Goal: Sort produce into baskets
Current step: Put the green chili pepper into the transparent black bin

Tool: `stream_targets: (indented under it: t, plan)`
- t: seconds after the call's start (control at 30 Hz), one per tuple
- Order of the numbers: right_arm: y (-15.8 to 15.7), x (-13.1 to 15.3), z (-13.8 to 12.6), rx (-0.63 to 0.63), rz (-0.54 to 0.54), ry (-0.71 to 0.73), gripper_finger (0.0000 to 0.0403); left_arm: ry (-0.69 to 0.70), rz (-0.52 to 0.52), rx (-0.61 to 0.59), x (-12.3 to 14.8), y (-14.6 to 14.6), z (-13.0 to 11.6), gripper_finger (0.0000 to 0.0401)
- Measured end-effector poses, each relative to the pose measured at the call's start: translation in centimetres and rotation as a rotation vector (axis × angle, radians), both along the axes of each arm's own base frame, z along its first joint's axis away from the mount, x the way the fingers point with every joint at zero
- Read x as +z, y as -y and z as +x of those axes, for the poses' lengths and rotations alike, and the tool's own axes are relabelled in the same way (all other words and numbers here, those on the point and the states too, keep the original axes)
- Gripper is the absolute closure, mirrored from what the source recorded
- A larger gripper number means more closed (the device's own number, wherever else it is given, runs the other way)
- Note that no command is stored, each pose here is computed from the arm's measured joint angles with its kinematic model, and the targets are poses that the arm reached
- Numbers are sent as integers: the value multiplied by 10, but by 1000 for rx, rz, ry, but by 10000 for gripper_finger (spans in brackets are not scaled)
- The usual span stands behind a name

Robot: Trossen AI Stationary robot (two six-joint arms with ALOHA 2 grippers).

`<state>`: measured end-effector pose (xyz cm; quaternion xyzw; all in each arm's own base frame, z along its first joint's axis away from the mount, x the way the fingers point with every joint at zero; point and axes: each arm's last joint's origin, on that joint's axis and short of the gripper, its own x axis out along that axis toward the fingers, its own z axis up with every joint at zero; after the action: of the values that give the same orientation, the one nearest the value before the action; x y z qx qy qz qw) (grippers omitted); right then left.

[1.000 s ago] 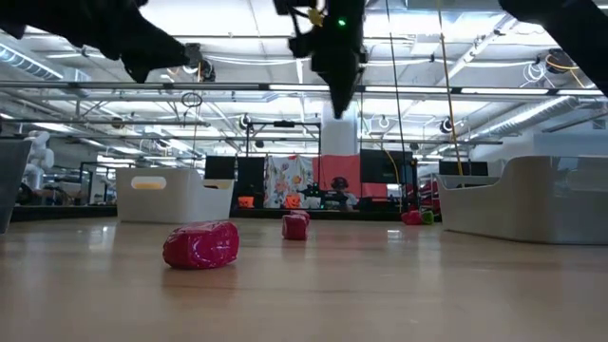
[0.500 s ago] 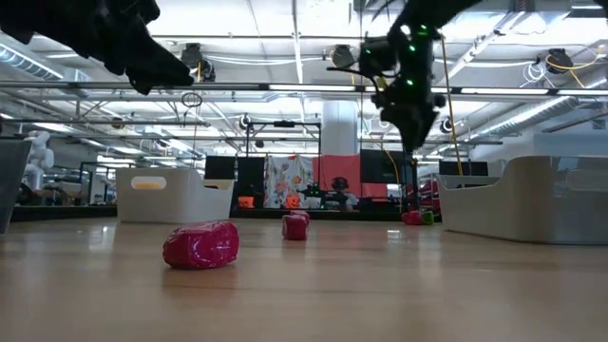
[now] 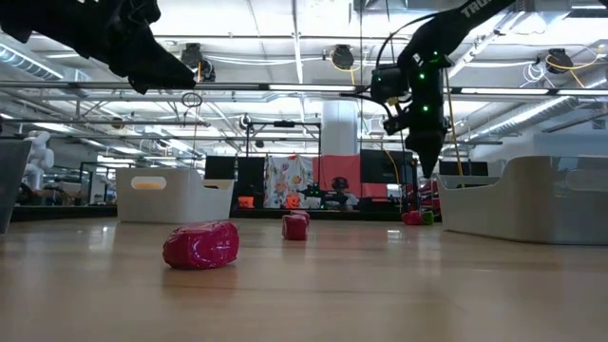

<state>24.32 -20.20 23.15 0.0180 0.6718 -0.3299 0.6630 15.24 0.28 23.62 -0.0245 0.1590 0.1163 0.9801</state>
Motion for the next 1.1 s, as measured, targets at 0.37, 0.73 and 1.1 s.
stream_targets:
  t: [0.37,0.73,1.1]
  plan:
    - [3,0,1,-79,35,106,156,-23,2,-5,-8,0,-1,257]
    - [3,-2,-1,-78,125,149,156,-31,22,-17,-10,0,-1,257]
    - [14,-13,-13,-190,120,180,156,55,76,-22,-1,0,2,257]
